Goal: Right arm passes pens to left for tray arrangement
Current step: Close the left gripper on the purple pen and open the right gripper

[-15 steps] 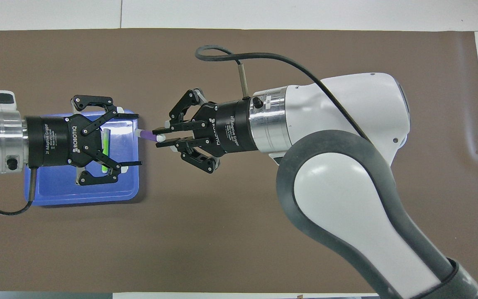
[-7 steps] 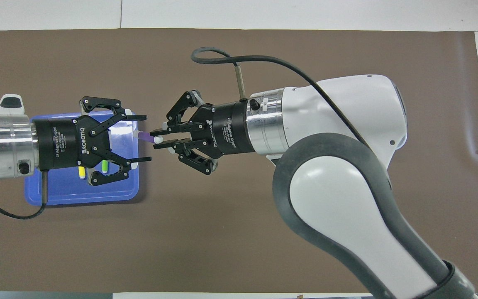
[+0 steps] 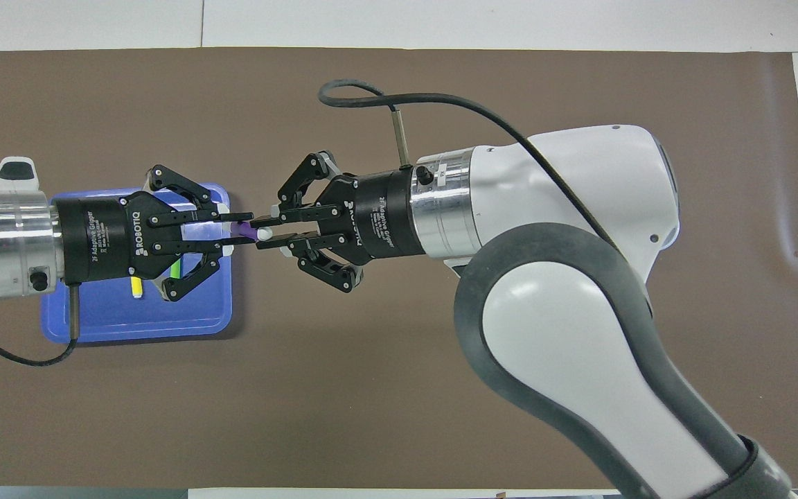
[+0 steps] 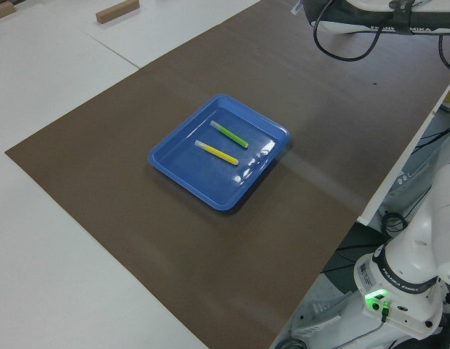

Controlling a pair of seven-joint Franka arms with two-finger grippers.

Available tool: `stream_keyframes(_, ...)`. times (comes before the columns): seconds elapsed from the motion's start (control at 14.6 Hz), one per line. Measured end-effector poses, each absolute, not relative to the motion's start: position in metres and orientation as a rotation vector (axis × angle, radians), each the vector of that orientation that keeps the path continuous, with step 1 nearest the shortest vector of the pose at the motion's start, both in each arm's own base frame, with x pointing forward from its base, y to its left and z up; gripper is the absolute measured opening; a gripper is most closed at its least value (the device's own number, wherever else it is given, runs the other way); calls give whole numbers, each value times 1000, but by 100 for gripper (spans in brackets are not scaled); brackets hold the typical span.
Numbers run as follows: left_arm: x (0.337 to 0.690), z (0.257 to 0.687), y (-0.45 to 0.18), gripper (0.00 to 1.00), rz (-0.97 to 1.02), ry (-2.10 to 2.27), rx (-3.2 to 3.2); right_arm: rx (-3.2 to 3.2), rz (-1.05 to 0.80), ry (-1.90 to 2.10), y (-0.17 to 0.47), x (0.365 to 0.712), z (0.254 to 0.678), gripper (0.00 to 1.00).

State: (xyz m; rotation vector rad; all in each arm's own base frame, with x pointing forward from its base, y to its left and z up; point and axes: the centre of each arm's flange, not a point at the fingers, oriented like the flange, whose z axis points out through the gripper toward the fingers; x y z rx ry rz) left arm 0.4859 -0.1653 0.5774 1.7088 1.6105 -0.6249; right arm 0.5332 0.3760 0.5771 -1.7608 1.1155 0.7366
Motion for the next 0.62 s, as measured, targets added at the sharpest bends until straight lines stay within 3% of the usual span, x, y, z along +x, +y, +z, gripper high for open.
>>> stream_keyframes(0.48,486,577,-165,20,-598,1561,1745,-1766,734,1114,377,533,577,17)
stream_keyframes(0.55,485,576,-166,19,-599,1558,1748,-1776,717,1115,376,534,577,22)
stream_keyframes(0.62,485,576,-166,18,-599,1558,1748,-1799,699,1111,375,534,576,33)
